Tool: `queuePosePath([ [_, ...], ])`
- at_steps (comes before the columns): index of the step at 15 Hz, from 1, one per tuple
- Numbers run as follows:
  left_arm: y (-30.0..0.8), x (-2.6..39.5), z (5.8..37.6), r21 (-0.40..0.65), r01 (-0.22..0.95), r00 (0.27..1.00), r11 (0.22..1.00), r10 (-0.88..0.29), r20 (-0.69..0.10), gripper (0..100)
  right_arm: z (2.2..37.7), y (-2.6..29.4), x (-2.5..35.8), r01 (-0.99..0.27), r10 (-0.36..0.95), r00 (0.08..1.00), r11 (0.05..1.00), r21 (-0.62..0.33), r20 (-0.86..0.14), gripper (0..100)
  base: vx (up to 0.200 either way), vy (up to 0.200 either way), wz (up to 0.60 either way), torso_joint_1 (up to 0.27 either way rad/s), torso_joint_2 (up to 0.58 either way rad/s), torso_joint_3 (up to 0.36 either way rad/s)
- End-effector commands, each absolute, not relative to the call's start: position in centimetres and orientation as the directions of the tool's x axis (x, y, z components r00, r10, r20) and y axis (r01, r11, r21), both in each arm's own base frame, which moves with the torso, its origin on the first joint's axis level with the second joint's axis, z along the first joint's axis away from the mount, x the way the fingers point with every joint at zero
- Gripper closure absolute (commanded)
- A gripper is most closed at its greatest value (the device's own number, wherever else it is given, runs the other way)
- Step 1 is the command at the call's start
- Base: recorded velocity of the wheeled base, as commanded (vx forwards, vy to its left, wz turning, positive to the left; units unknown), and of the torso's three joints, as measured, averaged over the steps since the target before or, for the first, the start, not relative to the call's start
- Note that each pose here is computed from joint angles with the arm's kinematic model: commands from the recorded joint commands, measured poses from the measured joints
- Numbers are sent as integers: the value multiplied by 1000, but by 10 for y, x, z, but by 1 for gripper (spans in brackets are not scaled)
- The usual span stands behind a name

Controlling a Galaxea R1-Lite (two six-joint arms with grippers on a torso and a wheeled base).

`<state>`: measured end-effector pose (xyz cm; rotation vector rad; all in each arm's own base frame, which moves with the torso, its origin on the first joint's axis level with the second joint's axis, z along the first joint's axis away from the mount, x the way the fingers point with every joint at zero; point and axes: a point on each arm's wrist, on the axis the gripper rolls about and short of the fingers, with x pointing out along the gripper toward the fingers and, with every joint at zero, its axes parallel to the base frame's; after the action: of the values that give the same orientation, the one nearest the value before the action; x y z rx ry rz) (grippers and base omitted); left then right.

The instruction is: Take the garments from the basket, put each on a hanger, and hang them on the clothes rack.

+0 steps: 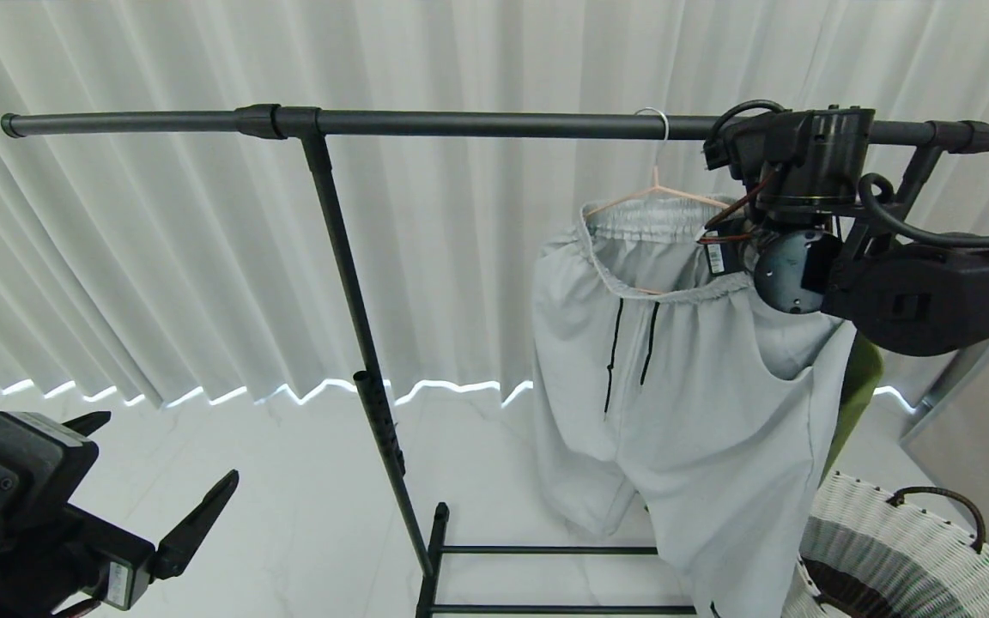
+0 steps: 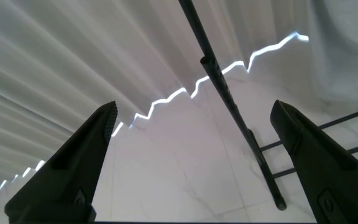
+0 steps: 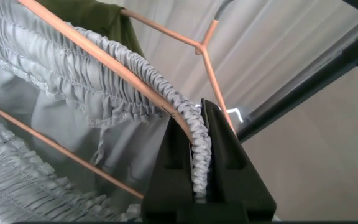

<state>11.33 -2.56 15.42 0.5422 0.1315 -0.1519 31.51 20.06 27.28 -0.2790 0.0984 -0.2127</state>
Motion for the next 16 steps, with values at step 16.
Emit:
queuePosePath([
  [16, -19, 115, 154, 496, 128, 985, 859, -53, -163, 0, 309, 155, 190, 66, -69, 998, 984, -163, -12, 0, 0, 0, 0, 0, 0, 0],
])
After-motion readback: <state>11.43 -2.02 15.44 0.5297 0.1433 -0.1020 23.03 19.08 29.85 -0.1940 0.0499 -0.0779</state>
